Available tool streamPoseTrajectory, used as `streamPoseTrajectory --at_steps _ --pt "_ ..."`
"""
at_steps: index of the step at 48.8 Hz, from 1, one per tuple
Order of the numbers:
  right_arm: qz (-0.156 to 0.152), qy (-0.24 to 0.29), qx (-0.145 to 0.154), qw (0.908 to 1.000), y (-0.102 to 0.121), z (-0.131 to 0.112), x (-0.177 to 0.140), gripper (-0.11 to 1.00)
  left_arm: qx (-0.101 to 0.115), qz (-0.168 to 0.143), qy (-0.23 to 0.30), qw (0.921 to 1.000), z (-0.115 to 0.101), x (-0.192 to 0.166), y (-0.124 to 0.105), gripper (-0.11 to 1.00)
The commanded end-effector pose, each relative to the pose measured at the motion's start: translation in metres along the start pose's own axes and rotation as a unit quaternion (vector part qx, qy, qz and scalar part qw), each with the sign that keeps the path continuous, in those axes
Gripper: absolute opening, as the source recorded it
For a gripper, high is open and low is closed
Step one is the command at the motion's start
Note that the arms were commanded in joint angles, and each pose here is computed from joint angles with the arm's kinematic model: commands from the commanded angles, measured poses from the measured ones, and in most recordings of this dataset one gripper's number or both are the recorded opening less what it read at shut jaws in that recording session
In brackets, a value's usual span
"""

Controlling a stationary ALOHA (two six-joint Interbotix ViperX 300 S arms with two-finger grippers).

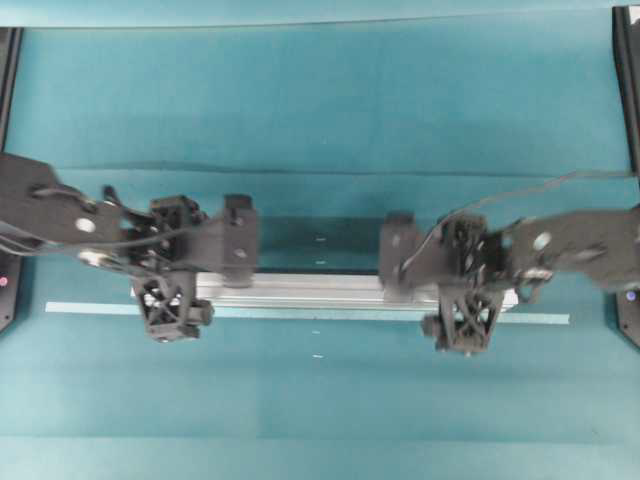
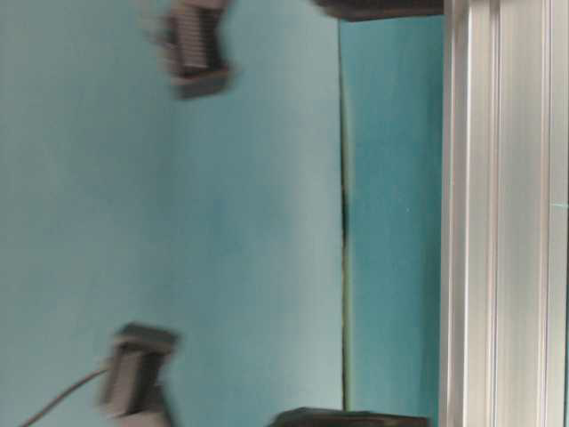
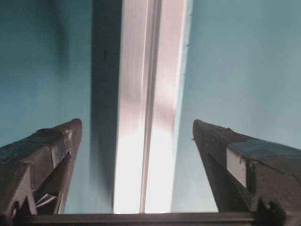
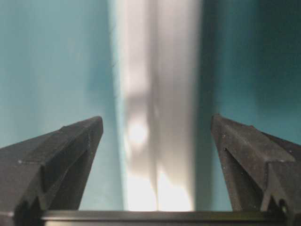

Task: Lift the metal rail with both hands.
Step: 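Open both grippers and raise them away from the rail outward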

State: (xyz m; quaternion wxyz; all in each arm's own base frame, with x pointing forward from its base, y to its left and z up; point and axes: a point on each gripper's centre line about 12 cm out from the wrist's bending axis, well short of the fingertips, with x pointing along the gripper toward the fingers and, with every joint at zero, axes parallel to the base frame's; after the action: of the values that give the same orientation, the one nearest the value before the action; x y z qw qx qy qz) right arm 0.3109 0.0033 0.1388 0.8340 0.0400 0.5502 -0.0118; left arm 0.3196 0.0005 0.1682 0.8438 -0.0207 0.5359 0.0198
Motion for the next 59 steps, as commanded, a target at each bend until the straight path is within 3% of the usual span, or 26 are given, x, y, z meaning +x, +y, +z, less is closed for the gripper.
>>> streamPoseTrajectory --at_steps 1,20,32,43,54,59 --pt "-0.001 -0.035 0.002 0.9994 -0.002 0.009 -0.020 0.95 0.002 -0.002 -0.043 0.9991 0.008 -0.028 0.000 0.94" --pt "-0.005 -0.164 0.008 0.9865 -0.011 0.017 -0.094 0.95 0.008 -0.007 -0.139 0.9902 0.010 -0.087 0.000 0.94" --pt "-0.002 -0.243 0.007 0.9700 -0.011 0.006 -0.125 0.95 0.028 -0.006 -0.197 0.9801 0.009 -0.109 0.000 0.94" --pt "0.001 -0.306 0.005 0.9519 -0.010 -0.010 -0.152 0.95 0.029 -0.007 -0.238 0.9707 0.005 -0.124 0.001 0.94" --pt "0.003 -0.334 0.005 0.9425 -0.010 -0.022 -0.167 0.95 0.028 -0.009 -0.289 0.9567 -0.001 -0.140 0.002 0.94" --pt "0.003 -0.339 0.005 0.9407 -0.010 -0.023 -0.169 0.95 0.027 -0.010 -0.324 0.9457 -0.004 -0.152 0.002 0.94"
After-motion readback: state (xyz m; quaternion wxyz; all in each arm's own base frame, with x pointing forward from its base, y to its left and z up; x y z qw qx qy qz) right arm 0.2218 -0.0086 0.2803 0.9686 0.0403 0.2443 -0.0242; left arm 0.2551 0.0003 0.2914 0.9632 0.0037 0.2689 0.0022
